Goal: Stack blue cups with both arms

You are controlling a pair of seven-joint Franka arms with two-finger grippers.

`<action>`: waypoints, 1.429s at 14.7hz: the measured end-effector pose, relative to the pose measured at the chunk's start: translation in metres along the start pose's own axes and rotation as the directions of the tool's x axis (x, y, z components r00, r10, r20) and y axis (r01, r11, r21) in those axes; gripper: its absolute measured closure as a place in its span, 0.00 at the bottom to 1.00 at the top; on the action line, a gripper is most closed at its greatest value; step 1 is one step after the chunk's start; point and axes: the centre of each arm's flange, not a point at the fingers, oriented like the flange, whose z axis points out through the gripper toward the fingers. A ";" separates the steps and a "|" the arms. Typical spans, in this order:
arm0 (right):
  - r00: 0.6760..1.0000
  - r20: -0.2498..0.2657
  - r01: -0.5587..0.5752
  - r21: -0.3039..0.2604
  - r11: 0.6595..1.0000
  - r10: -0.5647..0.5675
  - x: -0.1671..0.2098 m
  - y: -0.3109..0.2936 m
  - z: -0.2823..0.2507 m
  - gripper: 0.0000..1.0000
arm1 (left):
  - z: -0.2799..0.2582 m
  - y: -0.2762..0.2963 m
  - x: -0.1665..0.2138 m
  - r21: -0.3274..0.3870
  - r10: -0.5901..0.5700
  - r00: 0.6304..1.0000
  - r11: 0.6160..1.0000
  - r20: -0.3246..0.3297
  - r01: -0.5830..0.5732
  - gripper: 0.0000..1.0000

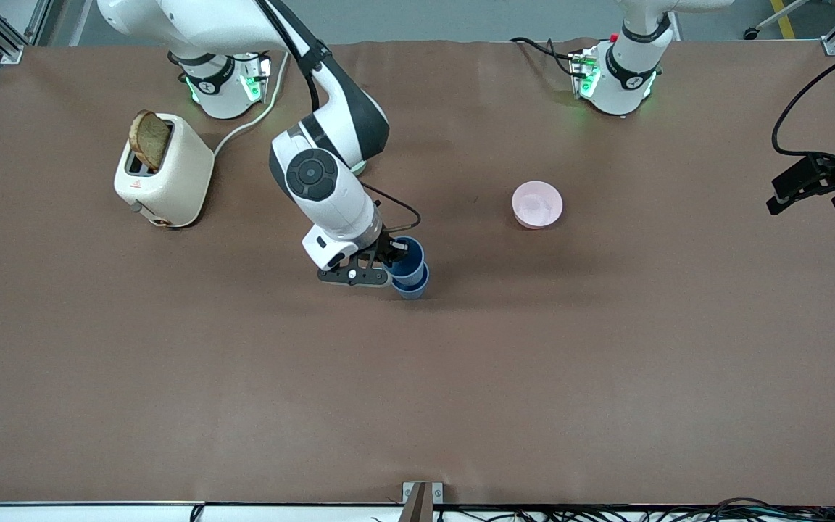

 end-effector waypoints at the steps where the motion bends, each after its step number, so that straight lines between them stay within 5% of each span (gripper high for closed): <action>1: 1.000 0.001 0.000 -0.001 1.000 0.000 0.000 0.000 0.002 0.97 | 0.001 0.000 0.000 0.000 0.000 1.000 1.000 0.002 0.000 0.00; 4: 1.000 0.004 -0.001 -0.004 1.000 0.001 0.000 0.001 0.005 0.89 | 0.001 0.000 0.000 0.000 0.000 1.000 1.000 0.003 0.000 0.00; 13: 0.999 -0.026 -0.035 -0.005 0.999 0.035 0.020 0.017 -0.012 0.03 | 0.002 0.012 -0.001 -0.001 0.021 1.000 1.000 0.008 -0.021 0.00; 17: 0.992 -0.074 -0.098 -0.011 0.995 0.097 0.066 0.086 -0.108 0.00 | 0.002 0.002 0.000 0.002 0.006 1.000 1.000 0.007 -0.006 0.00; 21: 0.989 -0.121 -0.092 -0.049 0.995 0.086 0.101 0.220 -0.228 0.00 | 0.001 0.012 -0.001 0.021 0.028 1.000 0.999 0.006 -0.028 0.00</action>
